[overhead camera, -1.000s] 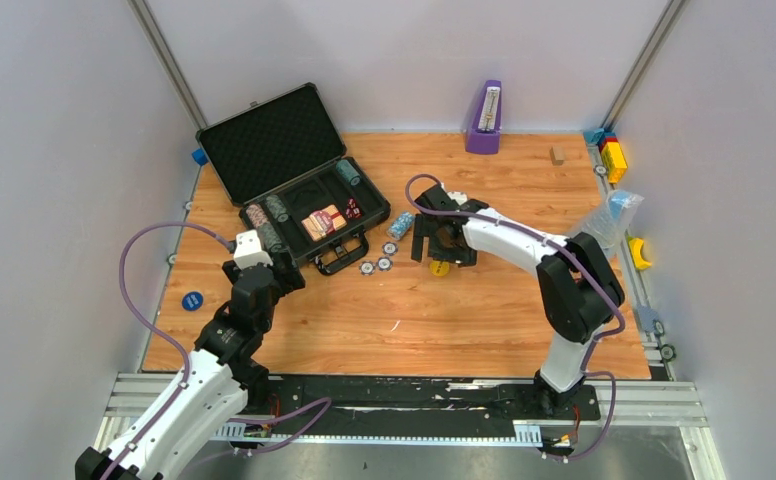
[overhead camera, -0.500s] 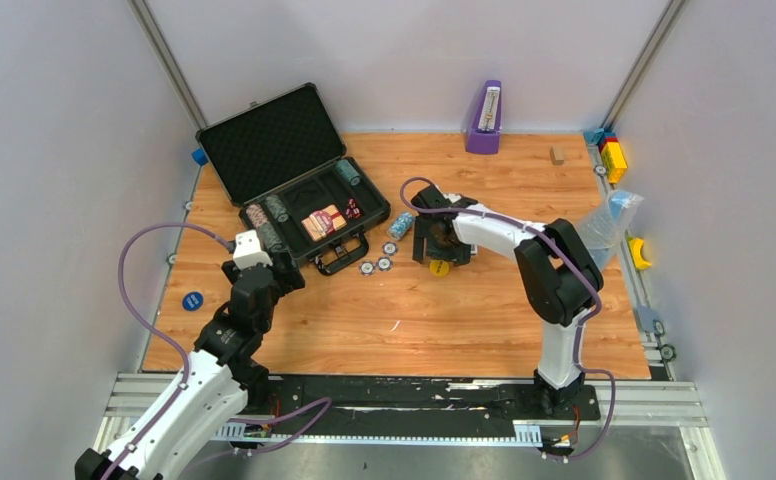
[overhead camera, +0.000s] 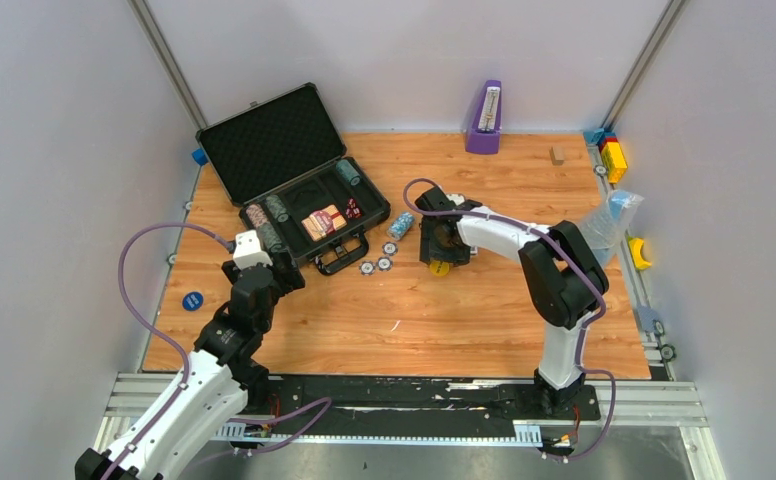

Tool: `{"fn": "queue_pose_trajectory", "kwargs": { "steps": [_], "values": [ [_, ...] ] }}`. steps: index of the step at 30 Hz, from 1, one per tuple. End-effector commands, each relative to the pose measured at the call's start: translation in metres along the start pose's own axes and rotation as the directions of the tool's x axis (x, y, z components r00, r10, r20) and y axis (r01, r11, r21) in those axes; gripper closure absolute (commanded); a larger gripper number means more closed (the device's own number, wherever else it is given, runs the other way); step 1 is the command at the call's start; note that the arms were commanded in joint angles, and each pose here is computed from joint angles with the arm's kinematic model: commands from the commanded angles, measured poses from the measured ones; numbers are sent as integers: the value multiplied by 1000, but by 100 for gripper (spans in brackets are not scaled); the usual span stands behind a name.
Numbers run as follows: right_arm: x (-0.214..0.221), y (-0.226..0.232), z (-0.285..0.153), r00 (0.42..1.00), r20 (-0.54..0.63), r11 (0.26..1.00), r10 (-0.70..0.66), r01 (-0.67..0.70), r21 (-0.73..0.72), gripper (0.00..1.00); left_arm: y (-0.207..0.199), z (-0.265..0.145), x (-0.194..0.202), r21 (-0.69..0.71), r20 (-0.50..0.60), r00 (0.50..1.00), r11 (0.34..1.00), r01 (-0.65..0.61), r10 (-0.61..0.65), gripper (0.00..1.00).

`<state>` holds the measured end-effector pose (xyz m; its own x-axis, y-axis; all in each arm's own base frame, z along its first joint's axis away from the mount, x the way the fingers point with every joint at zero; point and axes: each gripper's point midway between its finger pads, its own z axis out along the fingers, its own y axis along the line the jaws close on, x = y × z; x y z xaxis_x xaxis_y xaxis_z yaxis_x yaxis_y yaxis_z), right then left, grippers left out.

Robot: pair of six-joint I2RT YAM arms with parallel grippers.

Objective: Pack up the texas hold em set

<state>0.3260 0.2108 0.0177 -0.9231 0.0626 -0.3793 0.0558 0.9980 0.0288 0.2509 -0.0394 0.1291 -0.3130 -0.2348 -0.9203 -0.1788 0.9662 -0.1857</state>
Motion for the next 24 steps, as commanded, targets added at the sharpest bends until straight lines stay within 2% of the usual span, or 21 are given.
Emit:
{"fn": "queue_pose_trajectory", "kwargs": {
  "steps": [1,7,20,24],
  "values": [
    [29,-4,14,996,-85,1000,-27,28,13,37,-4,-1,-18,6,43,999,1000,19,-19,5],
    [35,-6,19,991,-117,997,-59,64,44,37,-4,-1,-18,7,43,999,1000,17,-18,5],
    [53,-4,13,987,-155,998,-45,52,44,38,-4,-1,-18,6,42,999,1000,17,-17,5],
    [56,-6,14,986,-161,997,-43,52,49,47,-4,-1,-18,7,43,999,1000,17,-18,5]
  ]
}}
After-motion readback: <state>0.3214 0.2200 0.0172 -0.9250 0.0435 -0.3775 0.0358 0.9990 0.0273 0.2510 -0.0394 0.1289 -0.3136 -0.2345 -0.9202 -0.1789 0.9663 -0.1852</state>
